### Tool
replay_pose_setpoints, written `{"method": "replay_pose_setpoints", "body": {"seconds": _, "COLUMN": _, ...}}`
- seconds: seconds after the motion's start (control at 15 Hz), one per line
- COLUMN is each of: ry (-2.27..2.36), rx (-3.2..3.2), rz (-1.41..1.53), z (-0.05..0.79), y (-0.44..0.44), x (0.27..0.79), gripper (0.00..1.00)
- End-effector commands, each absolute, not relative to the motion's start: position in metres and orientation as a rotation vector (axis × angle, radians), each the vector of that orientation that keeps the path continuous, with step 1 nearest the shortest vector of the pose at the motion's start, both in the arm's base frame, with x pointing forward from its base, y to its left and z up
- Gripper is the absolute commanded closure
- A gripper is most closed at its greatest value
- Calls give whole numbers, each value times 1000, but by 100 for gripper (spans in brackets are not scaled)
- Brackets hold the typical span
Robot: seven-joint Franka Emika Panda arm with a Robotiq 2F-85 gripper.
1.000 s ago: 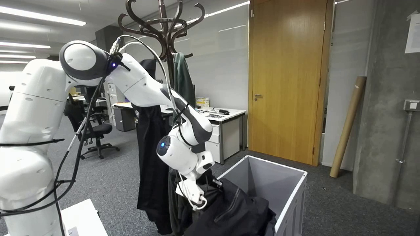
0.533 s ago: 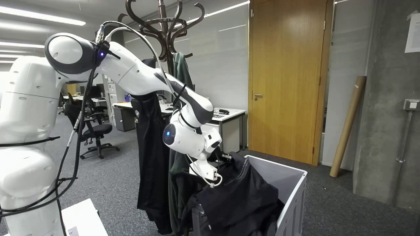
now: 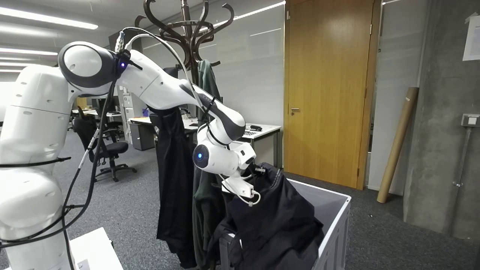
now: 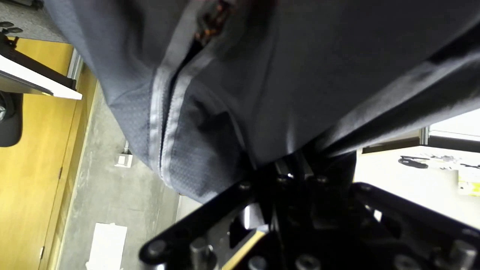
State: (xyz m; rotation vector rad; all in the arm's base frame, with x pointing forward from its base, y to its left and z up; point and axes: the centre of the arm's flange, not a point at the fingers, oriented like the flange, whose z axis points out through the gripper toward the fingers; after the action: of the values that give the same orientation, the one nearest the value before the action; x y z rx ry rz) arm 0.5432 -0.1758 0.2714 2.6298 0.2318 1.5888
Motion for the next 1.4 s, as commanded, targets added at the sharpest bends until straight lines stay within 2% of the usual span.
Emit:
{"method": "replay_pose_setpoints", "body": {"seconds": 0.0, "ry": 231, "rx": 2537, "rz": 1795, "z": 317, "y": -170, "x": 553, "gripper": 98}}
{"method": "replay_pose_setpoints", "body": {"seconds": 0.8, "ry": 72, "rx": 2558, "rz": 1924, "z": 365, "y": -185, "x": 606, "gripper": 98}}
{"method": "replay_pose_setpoints", "body": {"seconds": 1.2, "ry": -9, "rx": 2730, "rz": 1854, "z": 351, "y": -197, "x": 631, "gripper": 98}}
{"method": "replay_pose_setpoints", "body": {"seconds": 1.27, "ry": 45, "rx": 2699, "rz": 1843, "z": 332, "y": -185, "x": 609, "gripper": 93}}
{"method": "replay_pose_setpoints", "body": {"seconds": 1.33, "ry": 30, "rx": 2732, "rz": 1826, "z": 328, "y": -187, "x": 612, "gripper": 93}}
